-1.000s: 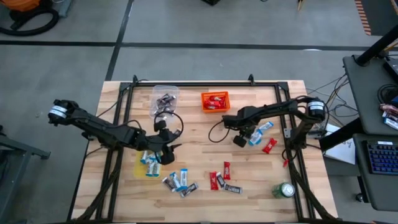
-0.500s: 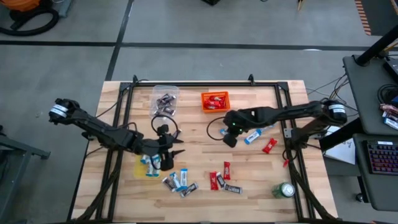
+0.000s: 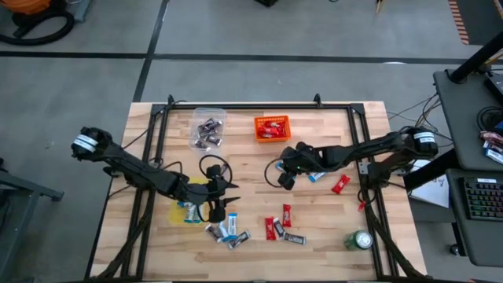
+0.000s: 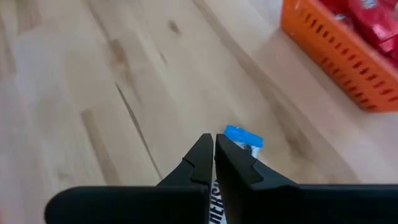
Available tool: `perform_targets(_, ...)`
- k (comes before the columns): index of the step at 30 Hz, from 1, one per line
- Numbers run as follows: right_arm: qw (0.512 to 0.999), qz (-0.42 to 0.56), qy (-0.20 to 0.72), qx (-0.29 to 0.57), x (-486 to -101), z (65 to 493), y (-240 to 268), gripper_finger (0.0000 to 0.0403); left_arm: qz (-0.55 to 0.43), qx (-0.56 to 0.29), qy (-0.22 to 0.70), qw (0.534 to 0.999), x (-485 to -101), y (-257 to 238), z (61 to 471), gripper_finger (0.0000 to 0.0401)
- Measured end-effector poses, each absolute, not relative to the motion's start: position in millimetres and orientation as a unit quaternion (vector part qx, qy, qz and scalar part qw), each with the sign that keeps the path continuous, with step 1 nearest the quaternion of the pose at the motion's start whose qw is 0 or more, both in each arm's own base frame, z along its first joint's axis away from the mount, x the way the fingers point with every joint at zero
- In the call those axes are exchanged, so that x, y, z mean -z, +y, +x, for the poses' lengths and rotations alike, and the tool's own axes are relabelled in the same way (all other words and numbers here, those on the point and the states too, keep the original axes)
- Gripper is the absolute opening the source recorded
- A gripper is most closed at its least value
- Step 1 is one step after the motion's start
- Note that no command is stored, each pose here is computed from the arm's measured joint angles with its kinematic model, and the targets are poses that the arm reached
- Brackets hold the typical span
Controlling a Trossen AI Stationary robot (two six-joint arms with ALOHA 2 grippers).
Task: Sort candy
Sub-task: Put the middle right white candy into the yellow bin
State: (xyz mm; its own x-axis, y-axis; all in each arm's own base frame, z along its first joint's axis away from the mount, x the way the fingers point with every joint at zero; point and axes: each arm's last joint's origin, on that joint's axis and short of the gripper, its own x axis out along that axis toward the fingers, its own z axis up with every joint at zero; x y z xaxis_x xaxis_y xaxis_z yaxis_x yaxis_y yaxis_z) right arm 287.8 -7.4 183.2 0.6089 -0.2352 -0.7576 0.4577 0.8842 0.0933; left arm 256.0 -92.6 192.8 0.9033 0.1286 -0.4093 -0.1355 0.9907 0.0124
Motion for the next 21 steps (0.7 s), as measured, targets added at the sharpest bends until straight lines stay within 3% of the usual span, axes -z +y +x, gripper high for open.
perform_targets(15, 0.931, 0.038, 0.292, 0.214, -113.9, 237.4, 26.7, 0.0012, -0.005, -0.044, 0.200, 0.979, -193.8, -104.9, 253.2, 0.0166)
perform_targets(21, 0.931, 0.049, 0.290, 0.218, -113.6, 237.0, 26.6, 0.0068, -0.007, -0.044, 0.196, 0.980, -194.5, -105.0, 253.5, 0.0166)
